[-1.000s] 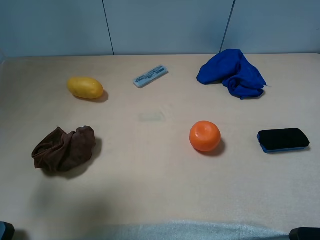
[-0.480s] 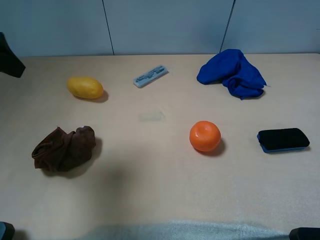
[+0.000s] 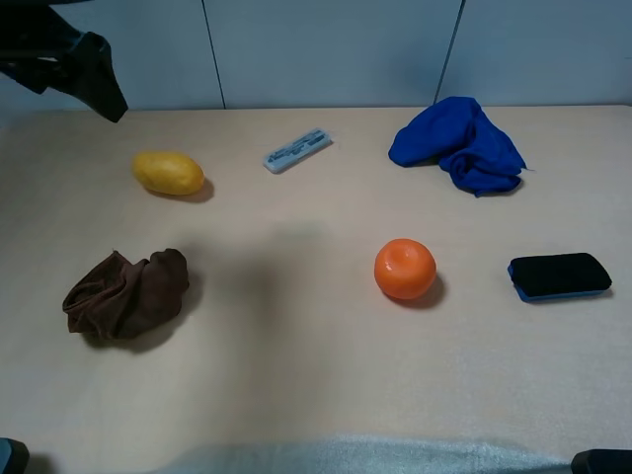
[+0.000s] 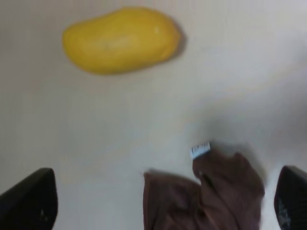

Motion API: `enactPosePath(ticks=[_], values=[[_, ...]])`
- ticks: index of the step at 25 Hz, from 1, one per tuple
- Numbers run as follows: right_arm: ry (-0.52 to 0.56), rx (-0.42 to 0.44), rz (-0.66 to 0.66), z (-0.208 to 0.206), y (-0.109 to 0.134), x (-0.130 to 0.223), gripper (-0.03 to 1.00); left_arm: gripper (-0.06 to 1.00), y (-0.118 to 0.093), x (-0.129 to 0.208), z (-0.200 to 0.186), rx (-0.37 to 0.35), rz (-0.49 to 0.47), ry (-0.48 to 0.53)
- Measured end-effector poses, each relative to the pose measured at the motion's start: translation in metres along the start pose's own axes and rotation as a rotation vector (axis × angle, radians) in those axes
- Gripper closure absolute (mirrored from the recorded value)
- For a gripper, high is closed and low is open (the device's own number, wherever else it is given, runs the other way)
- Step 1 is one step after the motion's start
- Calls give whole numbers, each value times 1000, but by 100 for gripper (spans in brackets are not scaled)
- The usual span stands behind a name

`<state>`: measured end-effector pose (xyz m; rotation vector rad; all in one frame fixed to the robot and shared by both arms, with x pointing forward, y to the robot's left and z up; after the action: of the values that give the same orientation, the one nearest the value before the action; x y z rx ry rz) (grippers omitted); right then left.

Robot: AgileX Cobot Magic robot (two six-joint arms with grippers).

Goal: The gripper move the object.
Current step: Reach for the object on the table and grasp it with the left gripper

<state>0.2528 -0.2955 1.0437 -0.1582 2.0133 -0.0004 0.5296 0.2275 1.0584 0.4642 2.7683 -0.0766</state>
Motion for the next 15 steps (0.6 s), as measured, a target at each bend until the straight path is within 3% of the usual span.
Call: enactPosePath(ticks=[15], values=[[0, 0, 0, 0, 0, 0, 27, 4, -36, -72, 80, 44, 193, 68]])
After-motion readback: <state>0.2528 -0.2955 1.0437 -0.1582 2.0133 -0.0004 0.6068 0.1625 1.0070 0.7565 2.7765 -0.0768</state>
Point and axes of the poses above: a point on each arm's last joint axis where the gripper is mounted, z pointing out along that axis toward the gripper, y along the wrist's bending axis when the last joint is at zero, x = y × z, the point moved 2 cm from there along z, pointing out along that axis toward the gripper, and after that the axes turned 7 degrees about -z, right-handed, at the moved point
